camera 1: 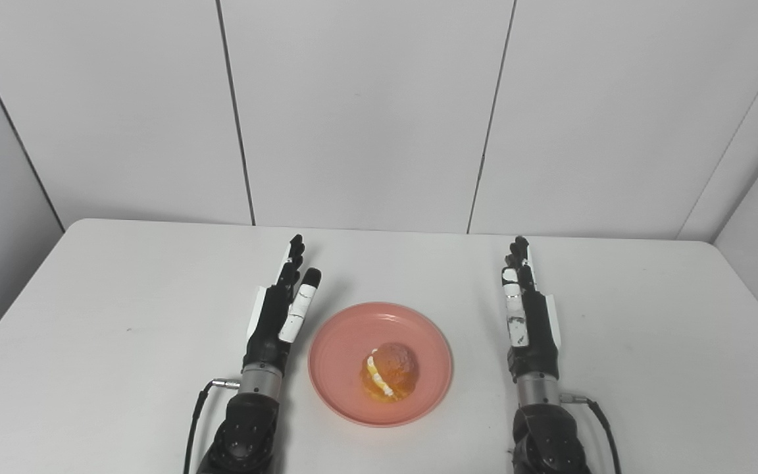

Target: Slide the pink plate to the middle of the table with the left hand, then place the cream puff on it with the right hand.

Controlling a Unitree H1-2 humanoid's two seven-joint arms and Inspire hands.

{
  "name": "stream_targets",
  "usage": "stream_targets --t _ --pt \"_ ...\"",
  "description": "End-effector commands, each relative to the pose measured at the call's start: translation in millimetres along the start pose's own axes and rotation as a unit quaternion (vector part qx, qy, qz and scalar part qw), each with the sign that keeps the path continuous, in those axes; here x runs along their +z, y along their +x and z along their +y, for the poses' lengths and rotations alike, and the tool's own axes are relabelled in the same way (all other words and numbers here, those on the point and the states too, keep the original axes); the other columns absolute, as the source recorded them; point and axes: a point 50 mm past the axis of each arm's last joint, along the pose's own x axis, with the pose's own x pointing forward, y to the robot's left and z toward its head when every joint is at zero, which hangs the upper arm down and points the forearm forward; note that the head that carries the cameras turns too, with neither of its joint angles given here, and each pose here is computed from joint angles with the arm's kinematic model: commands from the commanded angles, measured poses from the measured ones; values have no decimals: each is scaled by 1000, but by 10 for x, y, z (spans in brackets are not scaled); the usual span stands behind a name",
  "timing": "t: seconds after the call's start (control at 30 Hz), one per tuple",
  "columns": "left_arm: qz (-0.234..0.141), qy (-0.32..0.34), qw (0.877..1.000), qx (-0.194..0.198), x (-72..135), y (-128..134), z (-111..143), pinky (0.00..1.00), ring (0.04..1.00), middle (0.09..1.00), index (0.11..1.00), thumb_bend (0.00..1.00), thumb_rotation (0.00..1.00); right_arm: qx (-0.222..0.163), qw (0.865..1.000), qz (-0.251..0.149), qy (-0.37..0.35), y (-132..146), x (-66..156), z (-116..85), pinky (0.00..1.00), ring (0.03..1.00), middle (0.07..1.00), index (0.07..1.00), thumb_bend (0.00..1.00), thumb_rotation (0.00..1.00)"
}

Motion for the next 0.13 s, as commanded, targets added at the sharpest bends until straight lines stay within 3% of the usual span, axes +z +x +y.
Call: stream_targets --t 0.0,0.1 --pt "63 -26 998 4 -287 -224 13 1000 1000 1000 1000 895 969 -1 1000 13 -10 -147 -144 -74 1000 1000 1000 1000 802 1000" --pt "93 -57 994 8 -318 -210 12 1000 1000 1000 1000 935 976 1 1000 21 -10 -152 -148 -89 1000 1000 1000 1000 809 1000"
